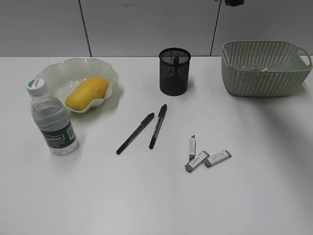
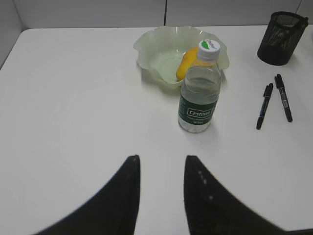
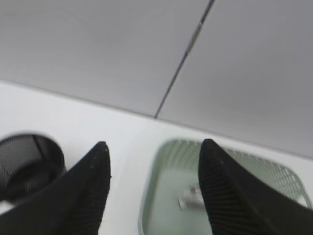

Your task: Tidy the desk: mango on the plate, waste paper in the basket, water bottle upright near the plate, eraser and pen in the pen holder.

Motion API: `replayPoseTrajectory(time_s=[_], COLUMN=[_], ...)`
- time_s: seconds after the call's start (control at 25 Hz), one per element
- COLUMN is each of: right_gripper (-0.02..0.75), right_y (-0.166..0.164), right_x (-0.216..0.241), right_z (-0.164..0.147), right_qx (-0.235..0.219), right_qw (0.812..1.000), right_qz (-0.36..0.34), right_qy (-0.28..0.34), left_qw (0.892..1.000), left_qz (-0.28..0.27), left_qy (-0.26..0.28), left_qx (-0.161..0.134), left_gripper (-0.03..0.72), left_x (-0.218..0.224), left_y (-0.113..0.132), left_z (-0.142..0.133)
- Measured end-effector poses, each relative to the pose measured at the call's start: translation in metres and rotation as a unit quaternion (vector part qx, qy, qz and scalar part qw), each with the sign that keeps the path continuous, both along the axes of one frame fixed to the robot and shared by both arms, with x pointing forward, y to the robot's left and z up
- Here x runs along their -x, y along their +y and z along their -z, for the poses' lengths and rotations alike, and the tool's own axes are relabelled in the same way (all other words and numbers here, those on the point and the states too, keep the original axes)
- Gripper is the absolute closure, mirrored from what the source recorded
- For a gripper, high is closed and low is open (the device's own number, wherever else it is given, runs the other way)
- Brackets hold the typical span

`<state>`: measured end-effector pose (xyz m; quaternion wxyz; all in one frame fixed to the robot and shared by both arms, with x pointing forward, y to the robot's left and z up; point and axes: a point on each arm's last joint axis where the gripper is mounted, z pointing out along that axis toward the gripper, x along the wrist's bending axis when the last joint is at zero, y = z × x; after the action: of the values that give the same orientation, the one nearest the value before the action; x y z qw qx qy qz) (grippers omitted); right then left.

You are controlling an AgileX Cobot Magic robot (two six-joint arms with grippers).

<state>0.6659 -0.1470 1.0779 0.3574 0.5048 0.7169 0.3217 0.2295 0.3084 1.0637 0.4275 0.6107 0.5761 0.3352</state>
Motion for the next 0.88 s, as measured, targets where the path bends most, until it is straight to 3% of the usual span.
replayPoseTrajectory(time_s=[0.08, 0.16, 0.28, 0.44, 0.56, 0.76, 0.88], right_gripper=[0.302, 0.313, 0.318, 0.337, 0.349, 0.372, 0.378], right_y=[-0.009, -0.015, -0.029, -0.062, -0.092, -0.131, -0.144], right_x=[0.023, 0.048, 0.091, 0.176, 0.251, 0.352, 0.389], right_z=[-0.013, -0.013, -0.012, -0.024, -0.011, 0.016, 0.022], right_qx=[0.028, 0.049, 0.068, 0.054, 0.036, -0.002, -0.034], right_qw=[0.996, 0.981, 0.958, 0.956, 0.956, 0.973, 0.987], right_qz=[-0.009, -0.020, -0.026, -0.007, 0.009, 0.005, -0.016], right_qy=[0.080, 0.185, 0.276, 0.290, 0.290, 0.230, 0.154], left_qw=[1.000, 1.000, 1.000, 1.000, 1.000, 0.999, 0.995], left_qz=[0.000, 0.000, 0.000, 0.000, 0.000, 0.002, 0.017], left_qy=[0.000, 0.000, 0.000, -0.001, 0.007, 0.046, 0.095], left_qx=[0.000, 0.000, 0.000, 0.000, -0.002, -0.013, -0.035], left_gripper=[0.459, 0.459, 0.459, 0.459, 0.459, 0.458, 0.443], left_x=[0.000, 0.000, 0.000, 0.000, -0.003, -0.016, -0.034], left_y=[0.000, 0.000, 0.000, 0.000, -0.001, -0.003, -0.009], left_z=[0.000, 0.000, 0.000, 0.000, 0.000, 0.000, 0.000])
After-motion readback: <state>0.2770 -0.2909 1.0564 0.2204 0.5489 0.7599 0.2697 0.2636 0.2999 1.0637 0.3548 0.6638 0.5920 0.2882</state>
